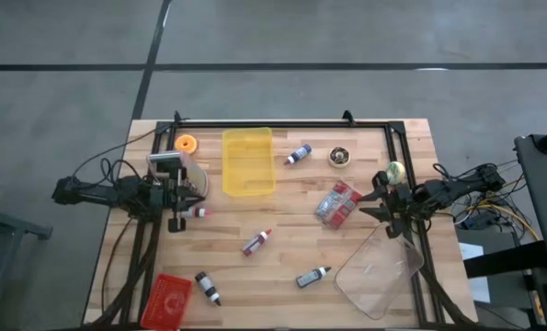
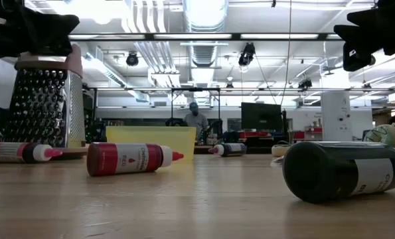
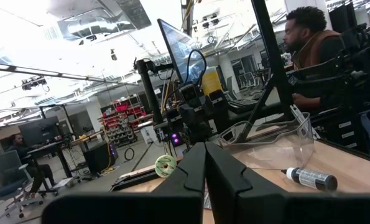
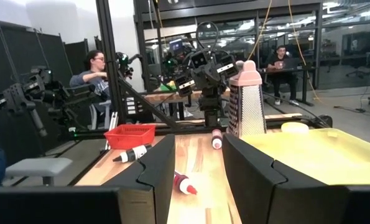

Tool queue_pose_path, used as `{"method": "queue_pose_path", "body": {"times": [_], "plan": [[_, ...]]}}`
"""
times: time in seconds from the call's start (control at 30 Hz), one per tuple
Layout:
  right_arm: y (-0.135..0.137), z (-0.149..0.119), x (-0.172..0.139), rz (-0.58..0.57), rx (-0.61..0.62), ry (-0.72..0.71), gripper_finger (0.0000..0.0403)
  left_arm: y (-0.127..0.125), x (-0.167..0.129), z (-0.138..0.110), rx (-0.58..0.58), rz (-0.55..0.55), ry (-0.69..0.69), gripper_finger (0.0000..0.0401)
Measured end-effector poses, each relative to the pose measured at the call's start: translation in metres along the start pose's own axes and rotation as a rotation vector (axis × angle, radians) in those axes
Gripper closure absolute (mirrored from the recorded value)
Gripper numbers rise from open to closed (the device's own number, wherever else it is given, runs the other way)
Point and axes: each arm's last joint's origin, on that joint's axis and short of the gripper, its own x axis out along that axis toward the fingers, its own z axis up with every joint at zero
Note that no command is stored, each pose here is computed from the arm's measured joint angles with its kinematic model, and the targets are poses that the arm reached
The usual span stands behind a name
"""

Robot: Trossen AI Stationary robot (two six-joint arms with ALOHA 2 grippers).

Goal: Pick & Place Food Item
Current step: Put the purple food coloring into the yellow bin

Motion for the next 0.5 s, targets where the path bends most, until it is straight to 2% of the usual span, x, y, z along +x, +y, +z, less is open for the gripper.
{"method": "queue_pose_path", "body": {"times": [0.2, 0.5], "plan": [[-0.0008, -0.0002, 0.0000, -0.027, -0.045, 0.000, 0.0273, 0.0000, 0.0000, 0.0000, 0.000, 0.000, 0.000, 0.0388], [-0.0058, 0.0046, -0.0010, -0.212, -0.175, -0.009, 0.0273, 0.0000, 0.0000, -0.0001, 0.000, 0.000, 0.000, 0.0388]]}}
